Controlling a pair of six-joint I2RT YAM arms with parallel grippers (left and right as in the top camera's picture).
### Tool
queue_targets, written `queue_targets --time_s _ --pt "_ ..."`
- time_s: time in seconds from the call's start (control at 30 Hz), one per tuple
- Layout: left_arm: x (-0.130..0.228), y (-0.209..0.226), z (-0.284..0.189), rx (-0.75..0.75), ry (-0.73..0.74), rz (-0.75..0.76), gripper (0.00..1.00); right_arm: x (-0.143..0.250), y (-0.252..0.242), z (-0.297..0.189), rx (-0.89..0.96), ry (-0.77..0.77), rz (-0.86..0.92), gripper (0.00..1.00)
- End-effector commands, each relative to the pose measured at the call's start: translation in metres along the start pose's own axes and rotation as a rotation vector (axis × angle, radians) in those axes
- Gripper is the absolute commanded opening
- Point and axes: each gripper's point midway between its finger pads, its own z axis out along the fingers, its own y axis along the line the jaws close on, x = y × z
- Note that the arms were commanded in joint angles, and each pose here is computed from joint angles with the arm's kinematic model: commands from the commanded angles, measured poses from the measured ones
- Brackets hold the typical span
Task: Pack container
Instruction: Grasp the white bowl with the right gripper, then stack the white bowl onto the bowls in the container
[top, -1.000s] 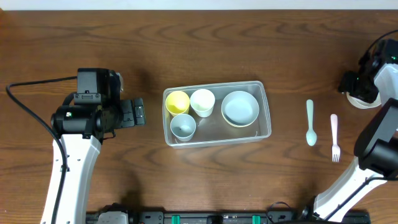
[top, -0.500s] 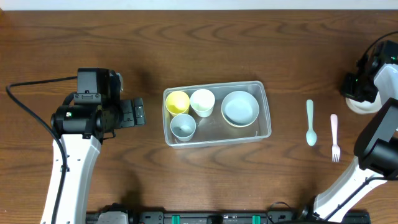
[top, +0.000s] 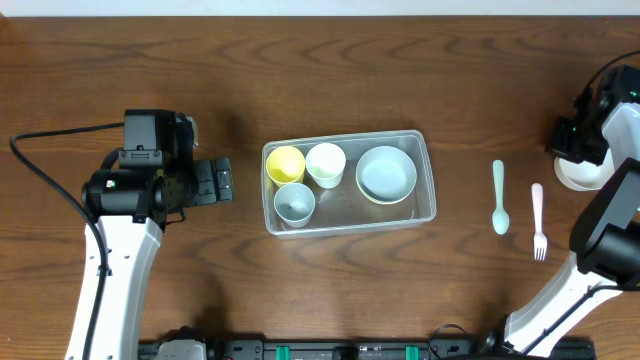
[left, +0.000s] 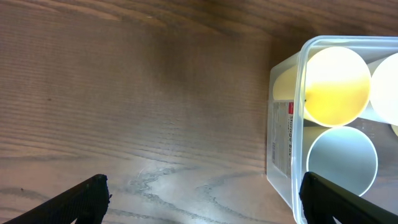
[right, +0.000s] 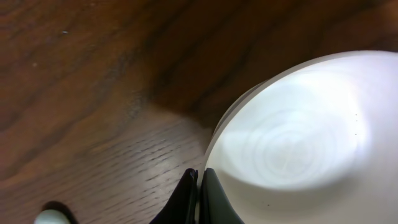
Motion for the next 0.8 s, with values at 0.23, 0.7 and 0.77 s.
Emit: queue_targets --time_s 0.23,0.7,0.77 --pt "0.000 -0.001 -0.001 0.010 -0.001 -0.010 0.98 -0.019 0.095 -0.151 -0.230 -0.327 -0.202 0.01" --pt "0.004 -0.001 -0.001 0.008 0.015 -0.011 0.98 0.143 0.288 -0.222 -0.399 -0.273 -0.876 0.01" --pt "0.005 -0.001 -0.001 0.008 0.017 -0.011 0.98 0.161 0.301 -0.213 -0.397 -0.228 -0.931 0.01"
